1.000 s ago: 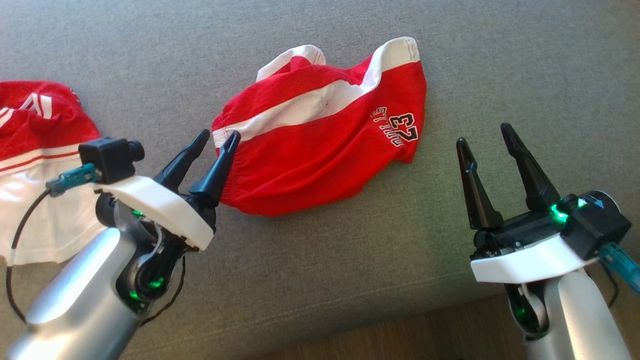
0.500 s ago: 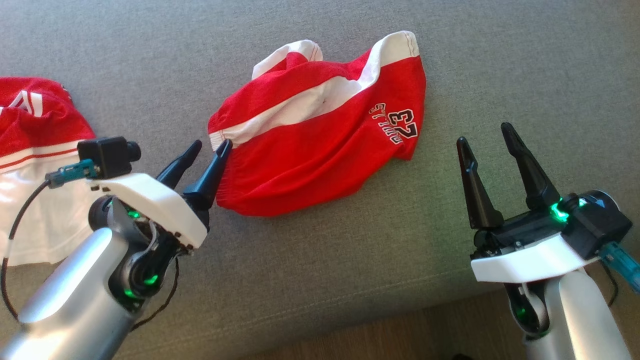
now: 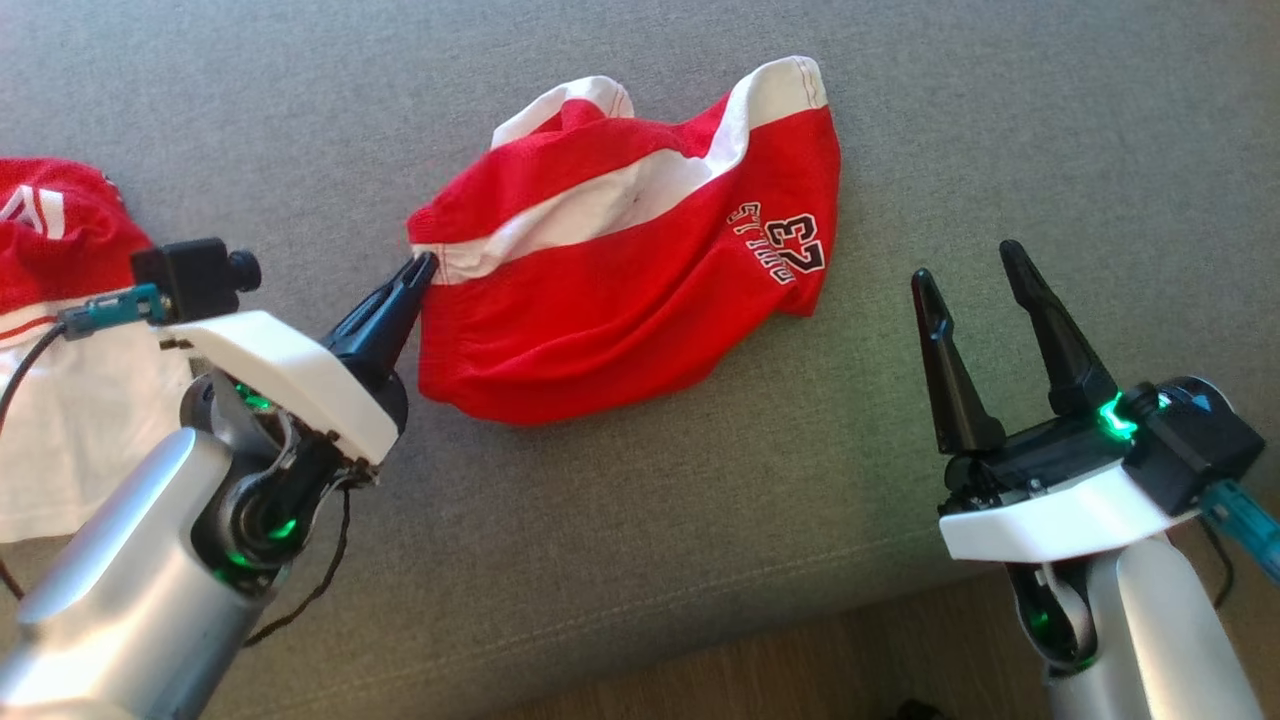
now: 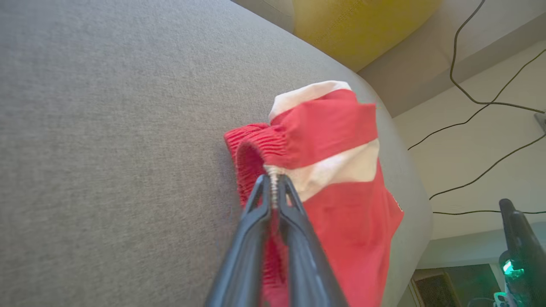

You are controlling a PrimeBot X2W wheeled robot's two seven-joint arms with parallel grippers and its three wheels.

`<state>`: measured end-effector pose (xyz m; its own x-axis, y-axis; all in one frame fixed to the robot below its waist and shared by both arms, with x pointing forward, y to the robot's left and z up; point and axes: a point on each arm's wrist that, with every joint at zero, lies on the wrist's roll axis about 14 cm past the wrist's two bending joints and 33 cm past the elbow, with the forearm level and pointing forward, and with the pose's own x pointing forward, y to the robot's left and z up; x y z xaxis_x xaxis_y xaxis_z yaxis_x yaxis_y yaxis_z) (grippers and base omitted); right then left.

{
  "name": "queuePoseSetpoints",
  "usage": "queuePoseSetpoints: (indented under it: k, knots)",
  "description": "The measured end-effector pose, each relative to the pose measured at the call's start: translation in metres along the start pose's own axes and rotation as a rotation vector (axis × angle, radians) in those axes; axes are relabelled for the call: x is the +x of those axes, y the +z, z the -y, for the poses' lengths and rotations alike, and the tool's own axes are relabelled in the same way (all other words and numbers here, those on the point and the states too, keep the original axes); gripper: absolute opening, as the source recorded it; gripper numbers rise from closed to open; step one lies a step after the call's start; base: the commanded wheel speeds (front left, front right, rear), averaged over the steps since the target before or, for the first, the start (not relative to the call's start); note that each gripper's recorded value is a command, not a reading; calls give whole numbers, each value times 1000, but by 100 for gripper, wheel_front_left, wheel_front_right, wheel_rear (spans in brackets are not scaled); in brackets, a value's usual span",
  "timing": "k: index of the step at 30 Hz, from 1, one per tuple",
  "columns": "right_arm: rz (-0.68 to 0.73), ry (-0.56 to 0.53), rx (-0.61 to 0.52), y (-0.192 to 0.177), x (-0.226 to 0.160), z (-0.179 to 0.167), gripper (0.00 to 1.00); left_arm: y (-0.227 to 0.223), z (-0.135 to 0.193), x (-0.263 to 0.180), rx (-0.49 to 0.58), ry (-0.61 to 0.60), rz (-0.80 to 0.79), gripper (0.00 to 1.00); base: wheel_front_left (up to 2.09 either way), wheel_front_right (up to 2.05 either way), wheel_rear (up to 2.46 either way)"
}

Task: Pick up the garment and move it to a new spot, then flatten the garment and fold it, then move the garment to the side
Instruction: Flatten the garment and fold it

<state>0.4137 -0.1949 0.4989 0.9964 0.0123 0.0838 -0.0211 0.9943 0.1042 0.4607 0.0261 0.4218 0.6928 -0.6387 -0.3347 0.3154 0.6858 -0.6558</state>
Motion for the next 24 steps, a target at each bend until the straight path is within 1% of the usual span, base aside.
queuePoseSetpoints:
  k: [4, 7, 9, 11, 14, 18, 20, 24]
  knots:
    - [5, -3, 2, 2, 0, 1, 100, 2, 4, 0, 7, -18, 8, 0, 0, 0, 0]
    - [15, 9, 12, 5, 1, -3, 100, 13, 8, -5, 36, -30, 66, 0, 0, 0, 0]
    - [12, 20, 52, 3, 2, -9, 100, 21, 10, -11, 68, -33, 109, 0, 0, 0, 0]
    - [-1, 18, 119, -3, 6, -11, 100, 24, 9, -21, 88, -25, 142, 0, 0, 0, 0]
    - [-41, 11, 209, -19, 15, -14, 100, 17, 1, -39, 102, 5, 155, 0, 0, 0, 0]
    - [-130, 40, 231, -47, 39, -26, 100, 10, -6, -59, 77, 43, 175, 0, 0, 0, 0]
    - [-172, 78, 227, -57, 56, -39, 100, 12, -9, -64, 74, 55, 191, 0, 0, 0, 0]
    - [-221, 130, 249, -55, 103, -60, 100, 10, -12, -68, 56, 67, 197, 0, 0, 0, 0]
